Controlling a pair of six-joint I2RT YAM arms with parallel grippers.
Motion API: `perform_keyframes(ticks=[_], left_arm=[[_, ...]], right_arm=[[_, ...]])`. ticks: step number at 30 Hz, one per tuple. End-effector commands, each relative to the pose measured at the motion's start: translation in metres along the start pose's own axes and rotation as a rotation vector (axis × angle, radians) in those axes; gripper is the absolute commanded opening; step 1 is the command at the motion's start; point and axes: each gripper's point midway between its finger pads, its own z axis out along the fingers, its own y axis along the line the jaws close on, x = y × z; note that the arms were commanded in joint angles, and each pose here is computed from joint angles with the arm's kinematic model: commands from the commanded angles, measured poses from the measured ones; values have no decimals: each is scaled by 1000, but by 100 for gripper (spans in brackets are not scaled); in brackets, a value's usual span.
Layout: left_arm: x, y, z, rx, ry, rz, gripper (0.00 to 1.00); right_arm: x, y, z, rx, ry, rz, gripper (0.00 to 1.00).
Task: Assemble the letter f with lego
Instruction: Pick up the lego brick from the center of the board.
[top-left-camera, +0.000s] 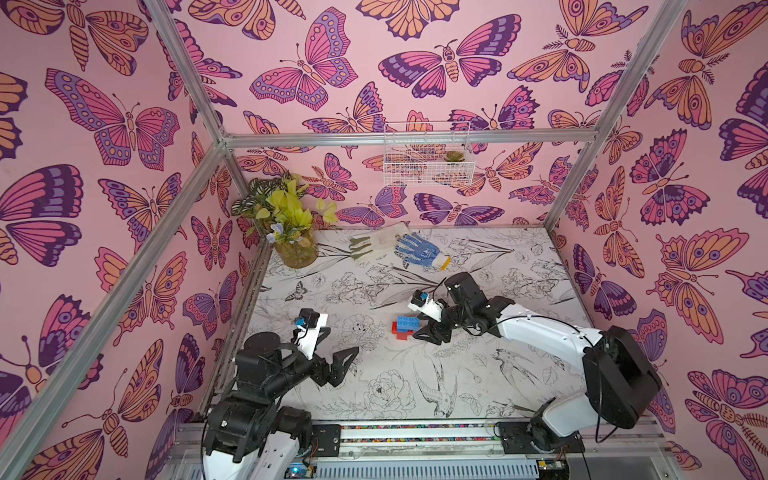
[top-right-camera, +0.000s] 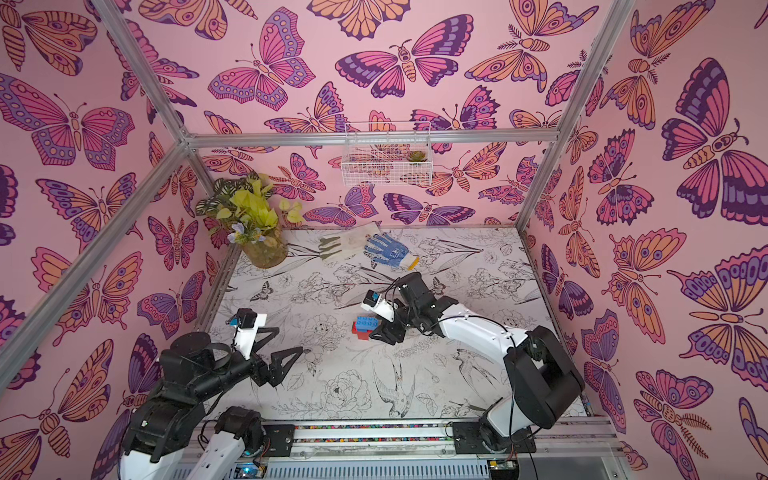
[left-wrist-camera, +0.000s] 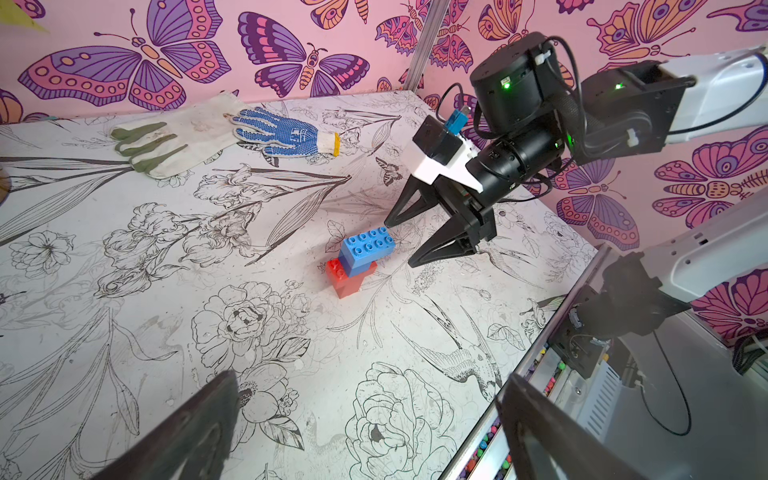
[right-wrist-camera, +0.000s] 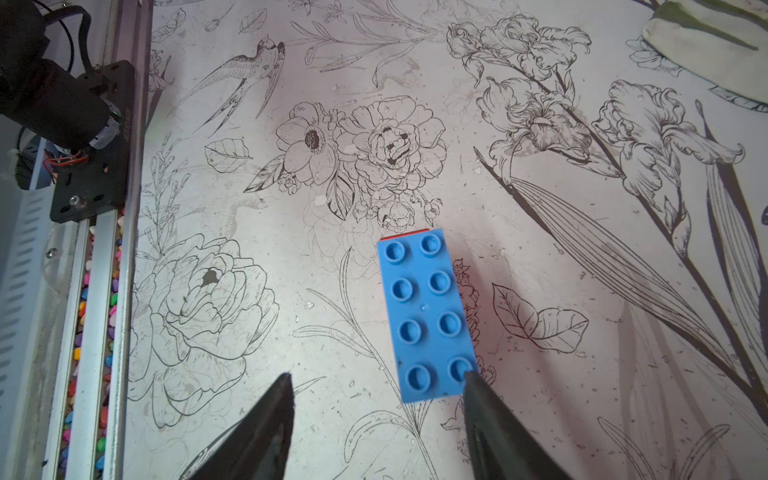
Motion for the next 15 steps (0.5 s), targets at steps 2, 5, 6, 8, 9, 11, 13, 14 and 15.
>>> perform_keyframes(ticks=[2,5,6,8,9,11,13,14,15], left_arm=[[0,-3,3,24,-5,5,99],[0,-3,3,24,-5,5,99],[1,-3,3,24,-4,5,99],[0,-3,2,24,-6,6,99],[0,-3,3,24,-5,5,99],[1,-3,2,24,-6,6,99],[1,-3,2,24,-5,5,99],[0,-3,2,24,-6,6,99],[0,-3,2,25,-6,6,99]], right_arm=[[-13,-3,-9,-8,-40,-24,65],[-12,-7,-8,-22,-36,-13,65],[-11,-7,-7,-30,-34,-12,65],[-11,-8,-5,-36,-31,-13,65],[-11,-8,-4,-41,-28,-16,65],[-11,-10,-3,-41,-20,-19,65],[-5,-11,3,-57,4,-9,65],[-5,-11,5,-63,8,-7,65],[-3,-10,7,-74,15,-7,65]])
